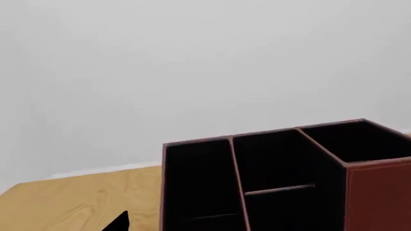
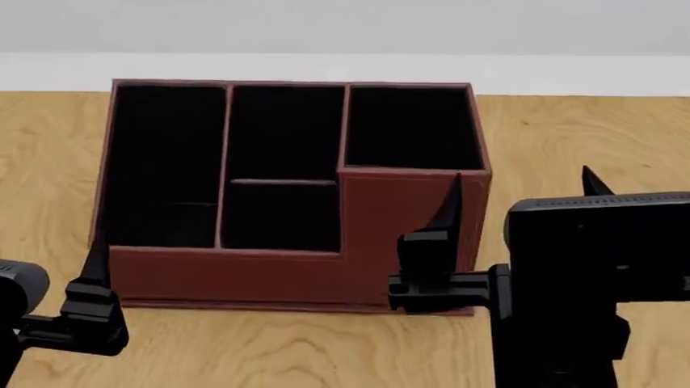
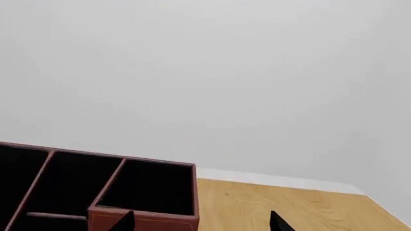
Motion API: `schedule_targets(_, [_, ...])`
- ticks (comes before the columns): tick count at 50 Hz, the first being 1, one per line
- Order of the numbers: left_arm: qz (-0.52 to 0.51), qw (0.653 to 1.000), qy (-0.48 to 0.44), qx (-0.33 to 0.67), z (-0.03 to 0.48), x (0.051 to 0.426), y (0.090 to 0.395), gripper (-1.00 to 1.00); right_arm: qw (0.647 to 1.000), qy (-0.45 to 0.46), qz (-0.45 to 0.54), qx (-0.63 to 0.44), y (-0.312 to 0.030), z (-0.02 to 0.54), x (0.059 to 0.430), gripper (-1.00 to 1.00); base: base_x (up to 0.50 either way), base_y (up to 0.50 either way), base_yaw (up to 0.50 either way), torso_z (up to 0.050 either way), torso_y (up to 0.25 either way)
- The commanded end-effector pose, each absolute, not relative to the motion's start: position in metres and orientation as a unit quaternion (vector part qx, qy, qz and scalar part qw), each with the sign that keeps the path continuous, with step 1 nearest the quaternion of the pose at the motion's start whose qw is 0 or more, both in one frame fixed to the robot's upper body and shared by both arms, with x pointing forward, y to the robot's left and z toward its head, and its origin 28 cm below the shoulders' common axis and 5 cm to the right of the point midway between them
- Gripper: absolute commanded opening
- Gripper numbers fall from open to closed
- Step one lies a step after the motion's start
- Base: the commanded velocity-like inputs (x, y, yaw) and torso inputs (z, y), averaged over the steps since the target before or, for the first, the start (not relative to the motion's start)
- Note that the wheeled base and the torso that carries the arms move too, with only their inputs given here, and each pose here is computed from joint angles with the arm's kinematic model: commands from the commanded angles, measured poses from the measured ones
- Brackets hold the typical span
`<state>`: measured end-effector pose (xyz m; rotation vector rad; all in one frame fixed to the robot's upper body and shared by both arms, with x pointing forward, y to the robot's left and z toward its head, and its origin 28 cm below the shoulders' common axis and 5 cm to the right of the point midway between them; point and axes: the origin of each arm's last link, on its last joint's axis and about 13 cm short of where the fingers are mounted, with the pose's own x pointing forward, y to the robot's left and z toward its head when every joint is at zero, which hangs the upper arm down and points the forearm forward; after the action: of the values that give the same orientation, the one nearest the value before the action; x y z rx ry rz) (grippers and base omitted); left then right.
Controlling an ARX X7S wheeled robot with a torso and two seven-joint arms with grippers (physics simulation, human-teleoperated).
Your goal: Pick up the white mug and place it to the right of the caddy.
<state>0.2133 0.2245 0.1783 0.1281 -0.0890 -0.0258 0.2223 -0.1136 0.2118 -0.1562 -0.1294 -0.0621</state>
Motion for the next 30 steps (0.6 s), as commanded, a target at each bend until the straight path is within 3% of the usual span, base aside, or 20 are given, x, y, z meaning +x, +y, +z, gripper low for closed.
schedule_targets(1, [-0.011,0.996,-0.048,0.069,0.181,0.212,0.226,1.00,0.995,-0.057,-0.029,-0.076,-0.114,0.209,0.222,1.00,0.50,0.00,0.00,0.000,0.000])
schedule_targets(13, [-0.010,0.996,-0.039,0.076,0.176,0.213,0.228,1.00,0.995,-0.042,-0.023,-0.084,-0.114,0.205,0.222,1.00,0.48,0.00,0.00,0.000,0.002])
schedule_targets(26, [0.005,0.995,-0.030,0.096,0.181,0.215,0.236,1.00,0.995,-0.016,0.057,-0.079,-0.115,0.228,0.218,1.00,0.00,0.00,0.00,0.000,0.001])
schedule_targets(30, [0.016,0.994,-0.030,0.106,0.185,0.215,0.241,1.00,0.997,-0.009,-0.032,-0.067,-0.129,0.246,0.225,1.00,0.00,0.00,0.00,0.000,0.000])
